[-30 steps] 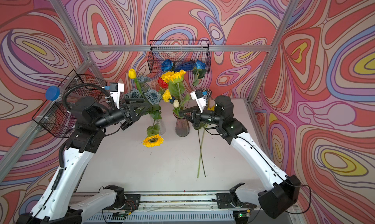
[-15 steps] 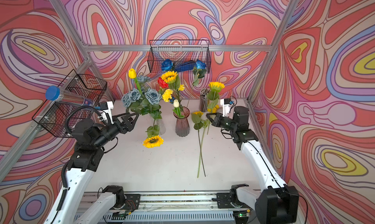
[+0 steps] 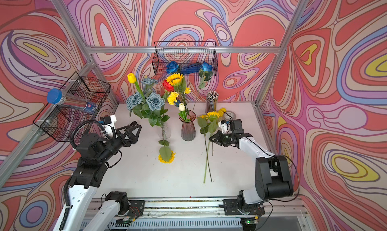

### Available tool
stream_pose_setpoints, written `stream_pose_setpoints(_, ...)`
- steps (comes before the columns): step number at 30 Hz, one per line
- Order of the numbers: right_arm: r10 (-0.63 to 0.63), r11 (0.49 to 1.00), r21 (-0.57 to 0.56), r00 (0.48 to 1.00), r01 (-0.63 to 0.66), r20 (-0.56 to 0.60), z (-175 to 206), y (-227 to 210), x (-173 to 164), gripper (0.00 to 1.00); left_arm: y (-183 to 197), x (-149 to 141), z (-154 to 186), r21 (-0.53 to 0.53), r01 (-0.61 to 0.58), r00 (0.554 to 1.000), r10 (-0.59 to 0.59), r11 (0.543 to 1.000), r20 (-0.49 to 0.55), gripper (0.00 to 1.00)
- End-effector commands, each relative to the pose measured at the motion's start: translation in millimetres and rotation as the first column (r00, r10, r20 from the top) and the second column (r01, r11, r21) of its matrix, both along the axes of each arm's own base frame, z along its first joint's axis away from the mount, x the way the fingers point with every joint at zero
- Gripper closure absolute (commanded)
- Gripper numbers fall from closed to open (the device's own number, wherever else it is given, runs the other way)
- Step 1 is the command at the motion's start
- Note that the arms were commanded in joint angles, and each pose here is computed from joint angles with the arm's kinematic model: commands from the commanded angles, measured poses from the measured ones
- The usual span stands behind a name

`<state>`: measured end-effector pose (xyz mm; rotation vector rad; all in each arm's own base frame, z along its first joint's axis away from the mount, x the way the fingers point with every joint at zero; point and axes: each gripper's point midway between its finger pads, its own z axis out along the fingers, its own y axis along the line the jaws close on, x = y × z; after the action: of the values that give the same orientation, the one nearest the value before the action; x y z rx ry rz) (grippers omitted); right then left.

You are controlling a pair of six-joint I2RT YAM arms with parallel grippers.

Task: Pick out yellow flowers from the vase
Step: Place the flower at the center of the board.

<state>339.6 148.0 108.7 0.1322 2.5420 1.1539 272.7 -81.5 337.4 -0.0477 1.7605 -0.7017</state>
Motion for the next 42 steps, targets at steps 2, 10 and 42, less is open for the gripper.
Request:
stream_pose_setpoints(2, 0.036, 0.999, -0.033, 0.998, -0.038, -0.057, -19.1, 4.2, -0.6, 1.0, 2.6, 1.0, 1.1, 0.028, -0.008, 1.0, 0.008, 1.0, 0.002, 0.12)
stream_pose_setpoints(10, 0.03, 0.997, -0.059, 0.988, -0.04, -0.15, -50.3, 3.9, -1.1, 1.0, -1.4, 2.1, -15.0, 0.001, 0.013, 0.999, -0.013, 1.0, -0.036, 0.12)
stream_pose_setpoints(42, -0.025, 0.991, -0.131, 0.999, 0.029, 0.032, 10.9, -9.2, 9.7, 0.59, -50.2, 30.1, -168.8, -0.083, 0.048, 0.941, -0.073, 0.995, -0.332, 0.26)
